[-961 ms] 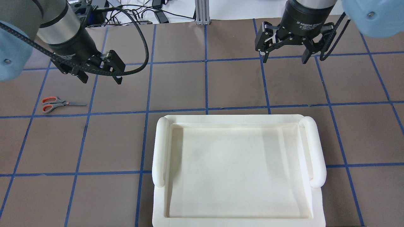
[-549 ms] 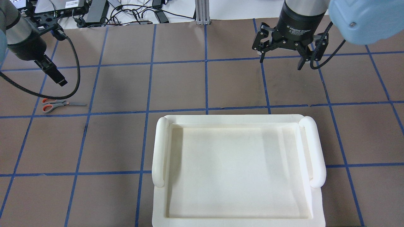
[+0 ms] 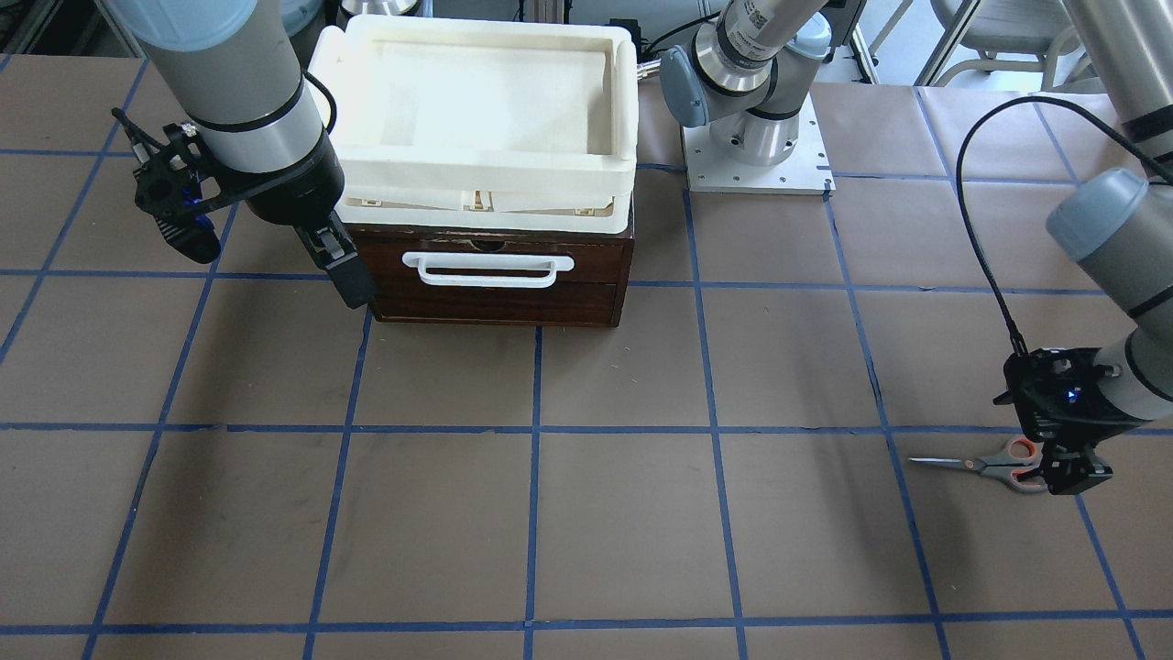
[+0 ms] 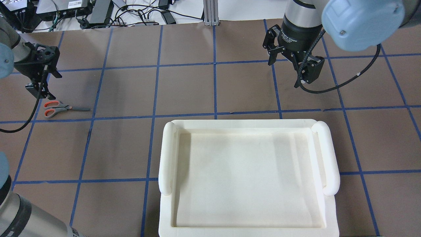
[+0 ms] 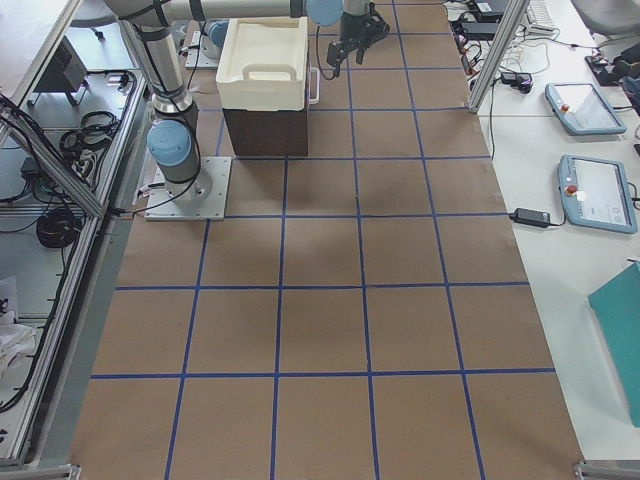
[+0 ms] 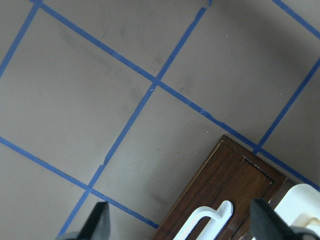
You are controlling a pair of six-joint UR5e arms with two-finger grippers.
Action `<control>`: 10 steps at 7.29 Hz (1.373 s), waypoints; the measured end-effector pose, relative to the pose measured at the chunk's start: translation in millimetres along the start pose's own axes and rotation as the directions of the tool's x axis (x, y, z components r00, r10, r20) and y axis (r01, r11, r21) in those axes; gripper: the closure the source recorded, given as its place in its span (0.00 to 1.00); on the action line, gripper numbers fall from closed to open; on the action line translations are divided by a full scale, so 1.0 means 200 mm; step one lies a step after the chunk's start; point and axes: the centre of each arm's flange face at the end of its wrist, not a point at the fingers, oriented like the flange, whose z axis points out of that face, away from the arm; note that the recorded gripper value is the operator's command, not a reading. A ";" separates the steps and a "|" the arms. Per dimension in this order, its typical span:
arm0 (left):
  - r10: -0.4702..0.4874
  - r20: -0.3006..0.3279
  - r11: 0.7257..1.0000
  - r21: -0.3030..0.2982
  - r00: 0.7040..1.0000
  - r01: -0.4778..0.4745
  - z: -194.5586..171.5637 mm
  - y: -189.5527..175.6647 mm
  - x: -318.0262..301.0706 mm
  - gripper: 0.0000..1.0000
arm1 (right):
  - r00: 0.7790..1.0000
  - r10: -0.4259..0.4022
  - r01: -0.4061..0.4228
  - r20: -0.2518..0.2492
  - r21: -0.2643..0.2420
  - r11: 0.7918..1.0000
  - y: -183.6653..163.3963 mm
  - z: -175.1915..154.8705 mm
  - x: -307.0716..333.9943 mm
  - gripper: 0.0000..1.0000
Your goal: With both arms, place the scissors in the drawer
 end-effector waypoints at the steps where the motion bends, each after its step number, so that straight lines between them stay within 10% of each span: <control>1: 0.089 -0.008 0.996 -0.020 0.996 -0.089 0.10 0.04 -0.04 0.00 | 0.996 0.091 -0.091 -0.020 -0.002 0.996 0.07 0.06 -0.05 0.00; 6: 0.217 -0.012 0.974 -0.064 0.976 -0.217 0.31 0.22 -0.07 0.01 | 0.949 0.290 -0.290 -0.123 0.019 0.957 0.43 0.43 -0.28 0.00; 10: 0.029 0.027 0.999 0.023 0.999 -0.029 0.40 0.33 0.02 0.00 | 0.923 0.344 -0.345 -0.171 0.022 0.938 0.54 0.62 -0.37 0.00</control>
